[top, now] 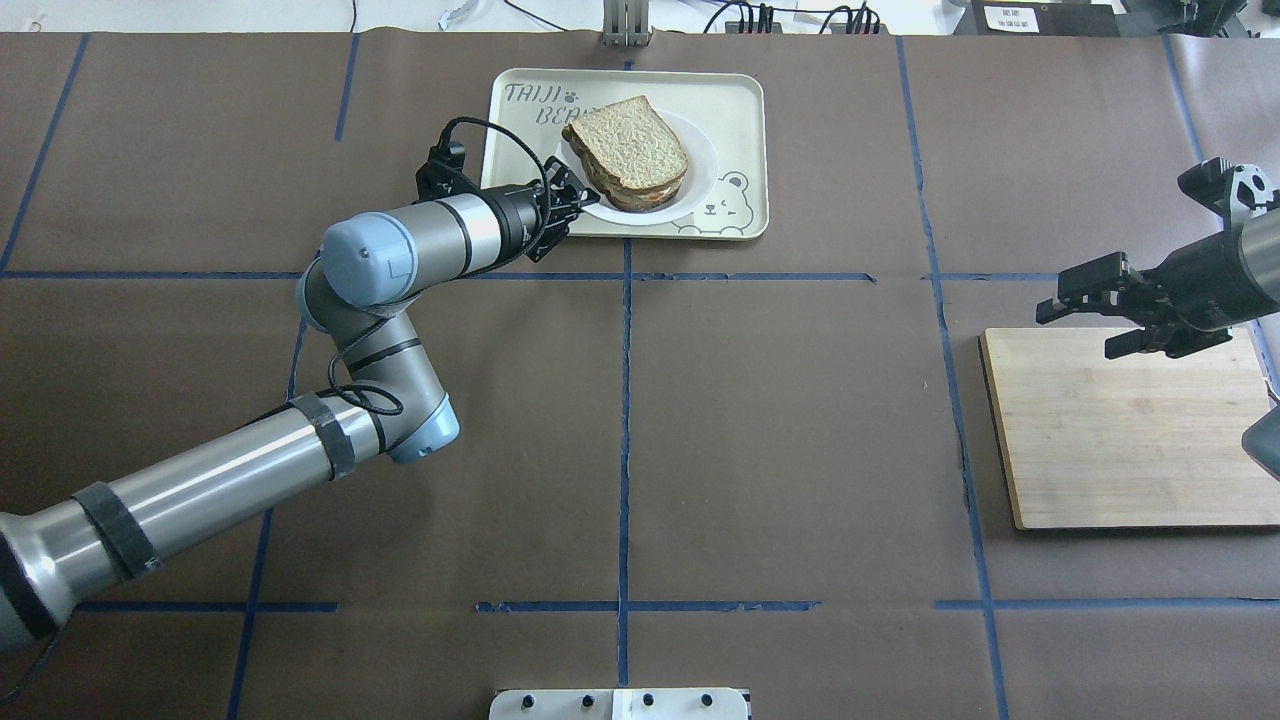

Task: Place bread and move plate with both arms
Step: 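Slide the plate with the left gripper onto the bear-print tray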

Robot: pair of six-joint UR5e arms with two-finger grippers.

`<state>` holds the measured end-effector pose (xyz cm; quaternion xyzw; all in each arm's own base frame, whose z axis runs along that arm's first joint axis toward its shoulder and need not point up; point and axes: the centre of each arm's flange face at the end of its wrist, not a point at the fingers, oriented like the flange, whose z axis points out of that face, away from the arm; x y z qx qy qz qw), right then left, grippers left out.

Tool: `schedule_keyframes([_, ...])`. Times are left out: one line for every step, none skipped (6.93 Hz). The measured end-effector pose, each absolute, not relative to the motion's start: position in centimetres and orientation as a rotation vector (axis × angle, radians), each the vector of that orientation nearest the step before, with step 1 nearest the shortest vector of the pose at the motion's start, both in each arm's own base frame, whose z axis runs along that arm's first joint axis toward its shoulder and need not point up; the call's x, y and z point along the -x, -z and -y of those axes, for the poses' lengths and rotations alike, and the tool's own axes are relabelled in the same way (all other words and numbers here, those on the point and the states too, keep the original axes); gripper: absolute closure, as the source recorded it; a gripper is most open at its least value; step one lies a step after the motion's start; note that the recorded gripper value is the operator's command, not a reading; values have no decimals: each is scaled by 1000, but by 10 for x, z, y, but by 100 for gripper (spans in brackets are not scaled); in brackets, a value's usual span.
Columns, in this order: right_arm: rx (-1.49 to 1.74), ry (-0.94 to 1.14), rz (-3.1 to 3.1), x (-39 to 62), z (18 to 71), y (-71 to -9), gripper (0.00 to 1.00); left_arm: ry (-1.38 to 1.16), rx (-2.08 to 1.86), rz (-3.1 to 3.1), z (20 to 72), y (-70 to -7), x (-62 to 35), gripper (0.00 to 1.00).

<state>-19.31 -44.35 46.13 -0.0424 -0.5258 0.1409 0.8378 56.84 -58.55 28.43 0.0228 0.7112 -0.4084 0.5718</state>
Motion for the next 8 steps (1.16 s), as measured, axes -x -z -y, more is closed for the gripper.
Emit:
schedule_keyframes([90, -304, 1111, 190, 443, -463, 0, 989, -56, -1639, 600, -285, -578, 91])
schedule_keyframes([89, -308, 1110, 188, 443, -464, 0, 1012, -62, -1613, 611, -288, -584, 90])
schedule_keyframes([87, -310, 1110, 187, 443, -465, 0, 1026, -66, -1593, 616, -293, -587, 85])
schedule_keyframes([86, -312, 1109, 186, 443, -465, 0, 1034, -69, -1577, 619, -297, -590, 75])
schedule_keyframes([85, -313, 1109, 185, 444, -465, 0, 1039, -71, -1563, 621, -302, -591, 63])
schedule_keyframes([85, -314, 1109, 185, 444, -465, 0, 1037, -75, -1556, 622, -305, -591, 52])
schedule_keyframes([85, -314, 1109, 185, 444, -465, 0, 1031, -79, -1553, 623, -306, -590, 53])
schedule_keyframes([84, -315, 1109, 184, 444, -465, 0, 1020, -86, -1553, 622, -308, -586, 56])
